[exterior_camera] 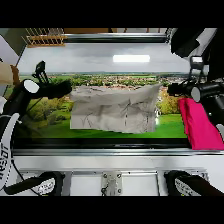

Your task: Fold the clothes and pants, and hang the long-sleeved shirts on hangers.

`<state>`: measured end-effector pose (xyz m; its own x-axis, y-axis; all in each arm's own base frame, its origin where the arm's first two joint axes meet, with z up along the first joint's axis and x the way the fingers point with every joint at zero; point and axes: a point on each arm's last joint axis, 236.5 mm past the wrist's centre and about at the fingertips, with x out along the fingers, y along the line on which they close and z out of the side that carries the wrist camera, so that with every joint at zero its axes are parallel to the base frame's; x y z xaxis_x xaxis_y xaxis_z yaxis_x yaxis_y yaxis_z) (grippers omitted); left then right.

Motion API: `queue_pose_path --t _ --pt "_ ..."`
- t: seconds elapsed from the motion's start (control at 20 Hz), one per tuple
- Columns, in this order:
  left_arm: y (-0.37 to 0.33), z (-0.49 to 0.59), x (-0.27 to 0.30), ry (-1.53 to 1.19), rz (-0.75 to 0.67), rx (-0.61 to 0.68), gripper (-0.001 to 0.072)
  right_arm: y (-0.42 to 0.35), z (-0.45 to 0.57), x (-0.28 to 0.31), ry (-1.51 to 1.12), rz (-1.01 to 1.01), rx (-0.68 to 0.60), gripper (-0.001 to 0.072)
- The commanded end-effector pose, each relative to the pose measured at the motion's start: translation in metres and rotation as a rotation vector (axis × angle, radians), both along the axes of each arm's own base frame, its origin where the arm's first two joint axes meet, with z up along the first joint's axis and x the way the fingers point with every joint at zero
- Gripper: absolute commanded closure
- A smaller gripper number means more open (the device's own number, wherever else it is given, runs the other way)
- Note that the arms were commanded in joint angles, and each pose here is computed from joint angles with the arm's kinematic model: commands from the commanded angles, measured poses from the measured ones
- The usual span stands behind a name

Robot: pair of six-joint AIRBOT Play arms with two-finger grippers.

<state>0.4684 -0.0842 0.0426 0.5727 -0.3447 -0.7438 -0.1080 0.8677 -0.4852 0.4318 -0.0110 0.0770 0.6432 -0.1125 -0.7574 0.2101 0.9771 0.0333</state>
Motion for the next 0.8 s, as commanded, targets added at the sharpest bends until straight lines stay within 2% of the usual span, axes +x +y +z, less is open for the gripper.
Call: queue_pose_path --t 0.0,0.05,0.25,0.4,0.6,0.75 --pt "-0.009 0.038 0.048 -0.089 0.015 -0.073 -0.0002 -0.015 0.022 0.014 -0.111 -0.099 0.113 0.0101" --pt "-0.009 0.047 0.052 -0.085 0.006 -0.085 -0.0002 -0.018 0.027 0.011 -0.119 -0.105 0.112 0.0146" --pt "0.021 0.048 0.030 0.012 0.002 -0.089 -0.0002 -0.021 0.048 -0.019 -0.093 -0.075 0.077 0.0147" --pt "0.045 -0.003 -0.027 0.165 0.054 -0.095 -0.0002 0.001 0.043 -0.054 -0.006 0.030 0.101 0.0147" --pt "0.057 -0.100 -0.137 0.426 0.148 -0.122 -0.0002 0.030 0.029 -0.084 0.043 0.089 0.206 0.0147" --pt "0.050 -0.141 -0.180 0.517 0.273 -0.239 -0.0002 0.044 0.018 -0.090 0.066 0.096 0.274 0.0147"
